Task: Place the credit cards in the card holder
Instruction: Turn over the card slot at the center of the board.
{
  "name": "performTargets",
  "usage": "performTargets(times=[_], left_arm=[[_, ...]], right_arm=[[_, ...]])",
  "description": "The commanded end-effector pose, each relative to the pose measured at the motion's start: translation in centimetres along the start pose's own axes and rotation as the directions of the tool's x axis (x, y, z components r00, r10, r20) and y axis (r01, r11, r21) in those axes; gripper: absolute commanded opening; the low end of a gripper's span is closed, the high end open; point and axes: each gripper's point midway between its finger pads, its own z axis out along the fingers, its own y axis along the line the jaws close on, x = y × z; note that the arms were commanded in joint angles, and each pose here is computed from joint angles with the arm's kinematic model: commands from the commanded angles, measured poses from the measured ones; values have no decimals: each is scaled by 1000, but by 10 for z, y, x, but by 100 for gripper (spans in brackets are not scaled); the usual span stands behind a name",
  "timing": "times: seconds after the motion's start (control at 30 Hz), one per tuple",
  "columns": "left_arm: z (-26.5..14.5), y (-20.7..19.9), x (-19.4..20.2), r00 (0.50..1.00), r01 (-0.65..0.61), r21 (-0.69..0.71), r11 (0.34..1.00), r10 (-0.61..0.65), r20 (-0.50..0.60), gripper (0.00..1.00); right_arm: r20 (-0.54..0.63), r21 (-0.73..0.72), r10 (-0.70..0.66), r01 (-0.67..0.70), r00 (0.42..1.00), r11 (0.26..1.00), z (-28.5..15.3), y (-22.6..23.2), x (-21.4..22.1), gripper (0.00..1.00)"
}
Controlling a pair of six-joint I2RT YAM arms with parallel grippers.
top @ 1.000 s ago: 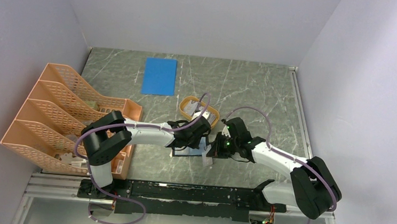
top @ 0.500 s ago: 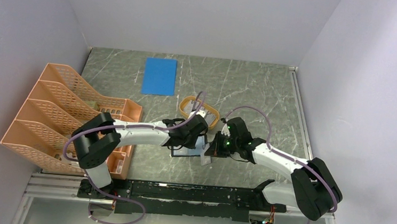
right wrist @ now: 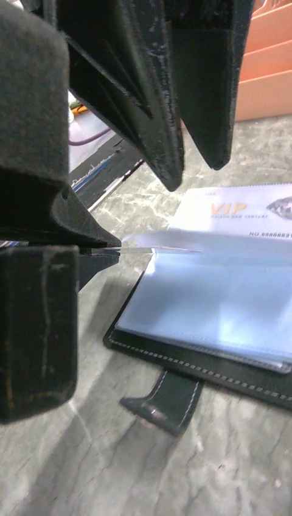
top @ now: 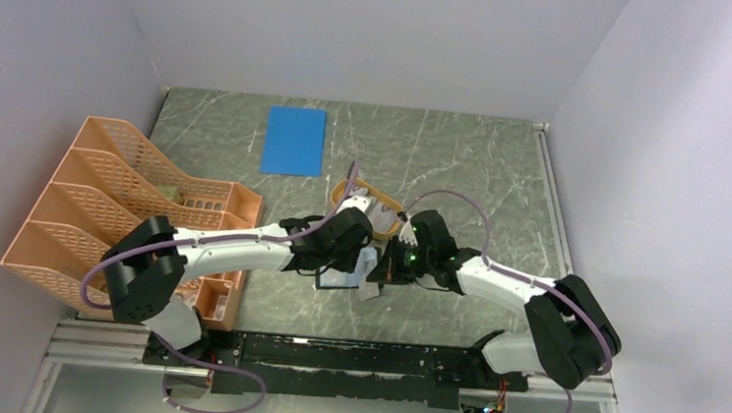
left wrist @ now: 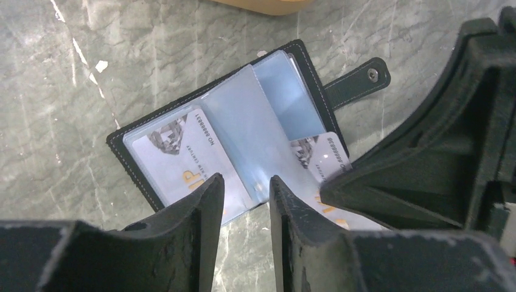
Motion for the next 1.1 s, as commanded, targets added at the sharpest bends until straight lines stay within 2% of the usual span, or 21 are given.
performTargets(times=[0.0, 0.5, 0.7, 0.87, 1.07], left_arm=[[-14, 9, -2, 999, 36, -12, 999, -35, 31, 40], [-17, 26, 1, 997, 71, -49, 996, -69, 46, 41], [-19, 46, 4, 997, 72, -145, 987, -66, 49, 34], [-27, 38, -6, 992, 86, -70, 994, -79, 100, 25], [-15, 51, 7, 989, 143, -86, 986, -140, 44, 11]], right_arm=[[12, -57, -43, 43, 999, 997, 7, 21, -14, 0], [-32, -52, -72, 70, 997, 996, 31, 33, -5, 0], [-31, -35, -81, 80, 996, 996, 31, 32, -4, 0], [30, 17, -78, 77, 997, 997, 22, 27, -13, 0], [51, -2, -73, 73, 996, 997, 16, 22, -29, 0]])
